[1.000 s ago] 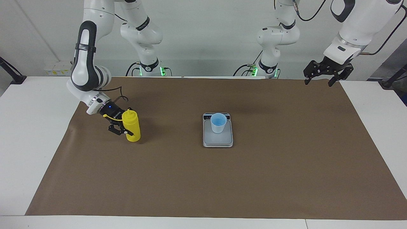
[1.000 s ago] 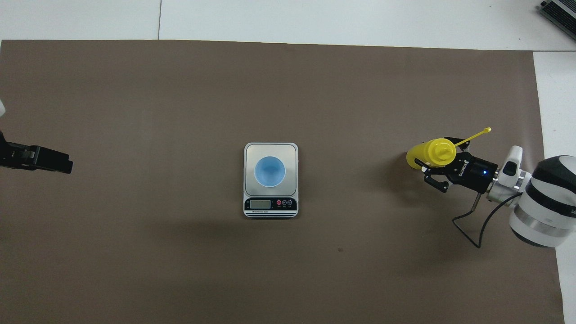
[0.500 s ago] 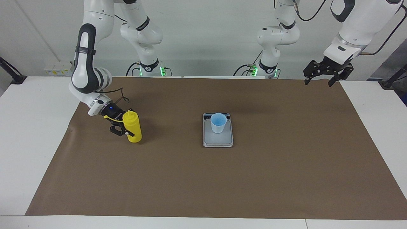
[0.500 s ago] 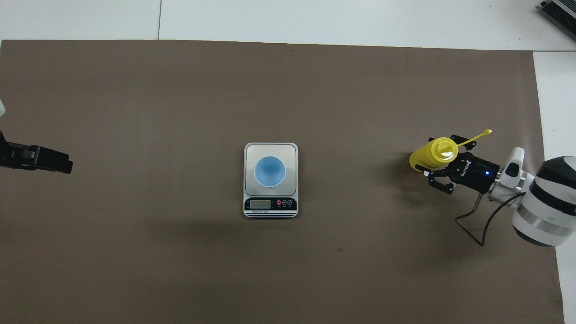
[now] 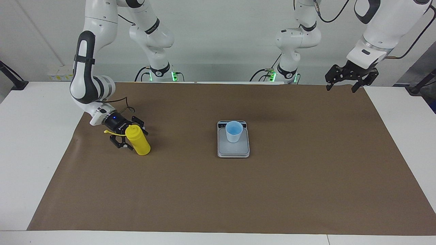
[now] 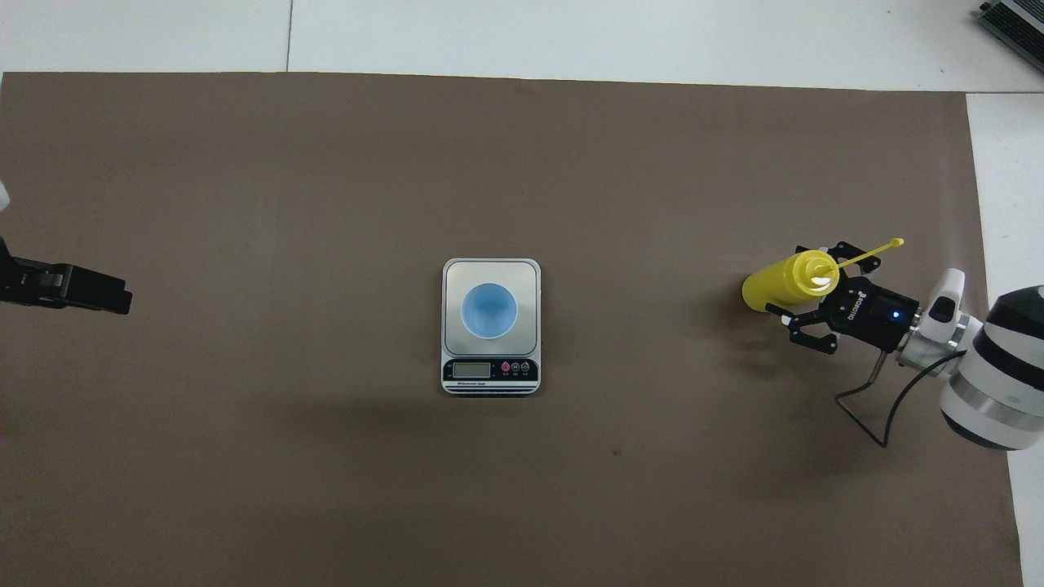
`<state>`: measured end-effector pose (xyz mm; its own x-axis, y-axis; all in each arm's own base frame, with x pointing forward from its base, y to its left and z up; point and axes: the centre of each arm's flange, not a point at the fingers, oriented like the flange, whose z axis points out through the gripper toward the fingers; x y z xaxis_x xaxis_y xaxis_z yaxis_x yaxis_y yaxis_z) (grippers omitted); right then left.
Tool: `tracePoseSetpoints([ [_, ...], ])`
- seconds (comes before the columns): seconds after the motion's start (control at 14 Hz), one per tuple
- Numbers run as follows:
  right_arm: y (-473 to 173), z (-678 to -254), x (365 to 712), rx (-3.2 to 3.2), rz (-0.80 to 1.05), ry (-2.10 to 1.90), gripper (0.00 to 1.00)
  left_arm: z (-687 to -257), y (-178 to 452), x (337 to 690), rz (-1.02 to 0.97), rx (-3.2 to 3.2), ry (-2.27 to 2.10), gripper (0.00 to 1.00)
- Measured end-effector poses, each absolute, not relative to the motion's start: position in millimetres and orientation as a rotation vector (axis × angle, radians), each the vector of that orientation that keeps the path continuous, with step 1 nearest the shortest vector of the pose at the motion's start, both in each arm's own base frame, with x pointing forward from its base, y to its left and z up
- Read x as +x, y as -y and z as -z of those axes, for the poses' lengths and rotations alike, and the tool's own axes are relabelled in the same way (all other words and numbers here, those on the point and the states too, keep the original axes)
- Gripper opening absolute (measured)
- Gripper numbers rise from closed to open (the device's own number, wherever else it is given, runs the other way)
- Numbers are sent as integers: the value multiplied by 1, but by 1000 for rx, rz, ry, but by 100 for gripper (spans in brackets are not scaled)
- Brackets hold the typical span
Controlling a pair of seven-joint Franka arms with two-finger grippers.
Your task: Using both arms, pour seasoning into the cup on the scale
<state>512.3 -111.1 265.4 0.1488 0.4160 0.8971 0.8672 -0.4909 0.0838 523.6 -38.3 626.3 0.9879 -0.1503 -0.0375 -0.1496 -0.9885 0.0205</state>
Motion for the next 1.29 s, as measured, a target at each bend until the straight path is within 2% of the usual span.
tracePoseSetpoints([
  [0.57,188,-283,479,-2012,1061,1567,100,-626,38,524,61,3115,235,100],
  [0.86,202,-334,484,-2089,925,1645,100,-626,38,524,61,3115,235,100],
  [1.29,183,-430,485,-2398,690,1423,100,-626,38,524,61,3114,235,100],
])
